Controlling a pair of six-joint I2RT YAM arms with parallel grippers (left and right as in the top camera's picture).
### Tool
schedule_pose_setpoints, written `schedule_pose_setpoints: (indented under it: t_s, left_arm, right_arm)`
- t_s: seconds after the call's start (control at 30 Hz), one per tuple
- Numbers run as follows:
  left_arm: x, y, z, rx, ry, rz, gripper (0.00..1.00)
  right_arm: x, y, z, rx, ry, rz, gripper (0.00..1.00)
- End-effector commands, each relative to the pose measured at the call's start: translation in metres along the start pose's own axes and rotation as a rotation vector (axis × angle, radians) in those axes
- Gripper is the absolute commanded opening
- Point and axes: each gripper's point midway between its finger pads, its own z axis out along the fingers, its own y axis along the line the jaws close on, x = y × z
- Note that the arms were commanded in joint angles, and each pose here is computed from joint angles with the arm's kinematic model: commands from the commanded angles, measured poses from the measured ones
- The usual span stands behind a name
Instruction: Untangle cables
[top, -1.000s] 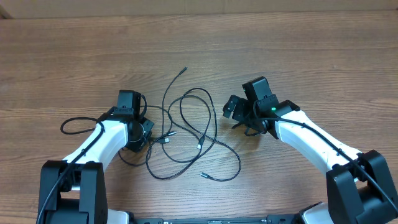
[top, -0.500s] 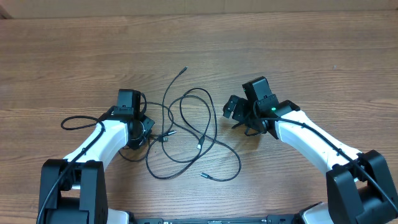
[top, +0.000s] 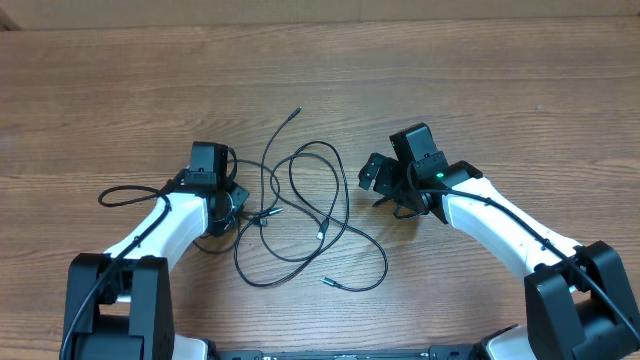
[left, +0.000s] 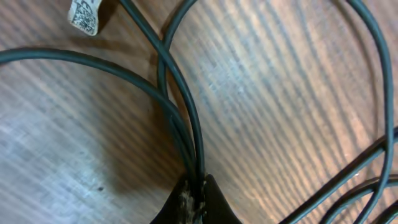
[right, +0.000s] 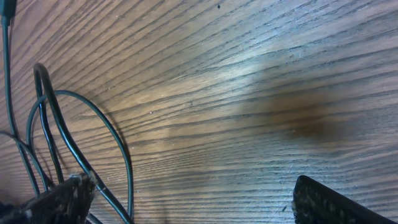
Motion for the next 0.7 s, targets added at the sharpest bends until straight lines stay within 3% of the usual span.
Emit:
schedule_pose_setpoints:
  t_s: [0.0,0.17,0.3,0.4,0.5,0.67]
  left_arm:
    - [-0.001,0.007,0.006,-0.026,0.019,0.005,0.04]
    - [-0.044,-0.07,-0.055,0.256,-0.033,0.145,0.04]
    - [-0.087,-0.113,-0.12,0.383,-0.222,0.274,0.04]
    - [-0.121,-0.12,-0.153,0.372,-0.381,0.291,0.05]
    - [-0.174,-0.103,-0.177,0.236,-0.633,0.236,0.04]
    - [-0.193,-0.081,-0.16,0.096,-0.68,0.211,0.04]
  right_arm:
    - [0.001,-0.001,0.002,0.003,0.003,0.003,1.0]
    - [0.001,-0.001,0.002,0.003,0.003,0.003,1.0]
    - [0.001,-0.001,0.002,0.003,0.003,0.003,1.0]
    - [0.001,-0.001,0.002,0.003,0.003,0.003,1.0]
    - [0.001,-0.001,0.002,0.003,0.003,0.003,1.0]
    - [0.001,-0.001,0.002,0.003,0.003,0.003,1.0]
